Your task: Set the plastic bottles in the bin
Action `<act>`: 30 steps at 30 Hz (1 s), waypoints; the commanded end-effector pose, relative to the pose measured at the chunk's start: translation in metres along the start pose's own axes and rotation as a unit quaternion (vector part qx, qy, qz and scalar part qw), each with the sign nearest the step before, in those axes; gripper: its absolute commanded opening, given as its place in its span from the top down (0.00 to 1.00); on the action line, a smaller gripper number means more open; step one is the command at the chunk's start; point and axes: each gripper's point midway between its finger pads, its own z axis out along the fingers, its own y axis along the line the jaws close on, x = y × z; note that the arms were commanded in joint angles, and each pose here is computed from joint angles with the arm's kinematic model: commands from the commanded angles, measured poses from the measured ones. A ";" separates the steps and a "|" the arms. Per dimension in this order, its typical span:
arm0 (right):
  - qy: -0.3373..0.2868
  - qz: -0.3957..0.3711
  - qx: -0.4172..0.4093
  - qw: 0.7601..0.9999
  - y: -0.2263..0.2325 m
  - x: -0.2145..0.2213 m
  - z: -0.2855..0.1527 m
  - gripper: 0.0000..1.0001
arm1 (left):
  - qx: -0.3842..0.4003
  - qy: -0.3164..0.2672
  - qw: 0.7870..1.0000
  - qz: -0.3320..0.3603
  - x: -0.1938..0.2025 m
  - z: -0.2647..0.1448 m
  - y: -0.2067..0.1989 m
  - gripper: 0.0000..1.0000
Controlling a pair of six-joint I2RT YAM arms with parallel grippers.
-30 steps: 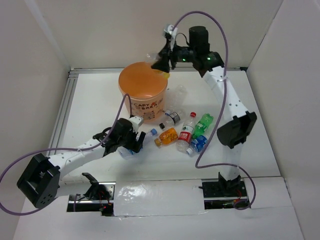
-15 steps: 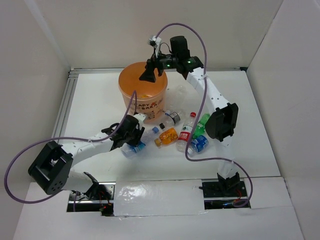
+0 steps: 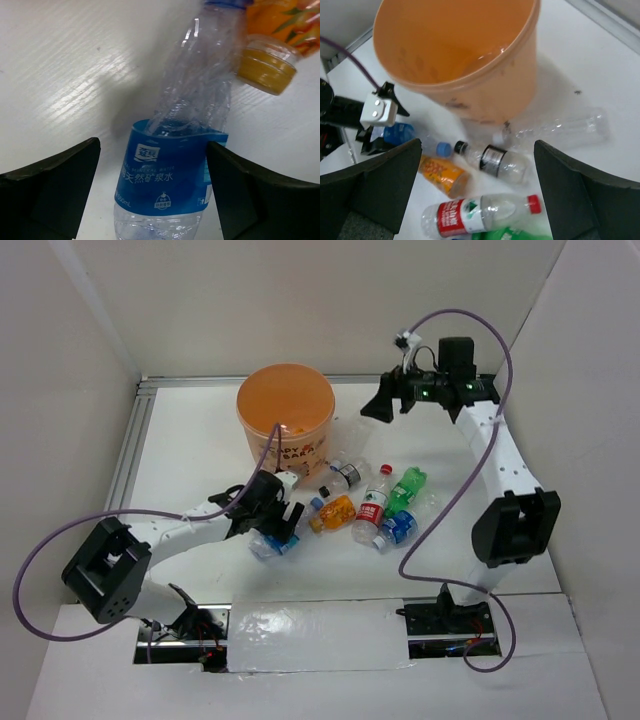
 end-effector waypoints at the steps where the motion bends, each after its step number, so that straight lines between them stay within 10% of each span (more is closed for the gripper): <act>1: -0.002 -0.018 -0.022 1.000 0.028 0.014 -0.014 0.00 | 0.036 -0.017 0.999 -0.002 -0.004 -0.009 -0.014 0.00; 6: 0.003 0.008 -0.015 1.000 0.031 0.040 -0.021 0.00 | 0.066 0.027 0.997 0.008 0.012 0.004 -0.024 0.24; 7: 0.010 0.019 -0.011 1.000 0.030 0.051 -0.024 0.00 | 0.071 0.028 0.997 0.008 0.010 0.005 -0.026 0.57; 8: 0.005 0.016 -0.005 1.000 0.028 0.048 -0.029 0.00 | 0.076 0.028 0.997 0.008 0.010 0.004 -0.028 0.57; 10: 0.020 0.033 -0.005 0.999 0.029 0.065 -0.031 0.00 | 0.077 0.038 0.996 0.006 0.017 0.004 -0.030 0.89; 20: 0.071 0.046 0.070 0.994 0.008 0.118 -0.062 0.00 | 0.111 -0.068 0.991 0.018 -0.028 -0.070 -0.053 1.00; 23: 0.103 -0.010 0.074 0.992 0.006 0.135 -0.072 0.21 | 0.157 -0.143 0.977 0.028 -0.064 -0.117 -0.071 1.00; 24: 0.112 -0.020 0.075 0.991 0.009 0.142 -0.075 0.58 | 0.171 -0.194 0.965 0.031 -0.089 -0.148 -0.076 1.00; 26: 0.131 -0.049 0.089 0.986 0.001 0.154 -0.081 0.91 | 0.173 -0.252 0.952 0.031 -0.122 -0.176 -0.079 1.00; 30: 0.165 -0.149 0.054 0.973 0.007 0.173 -0.091 0.72 | 0.145 -0.384 0.911 0.018 -0.207 -0.243 -0.074 1.00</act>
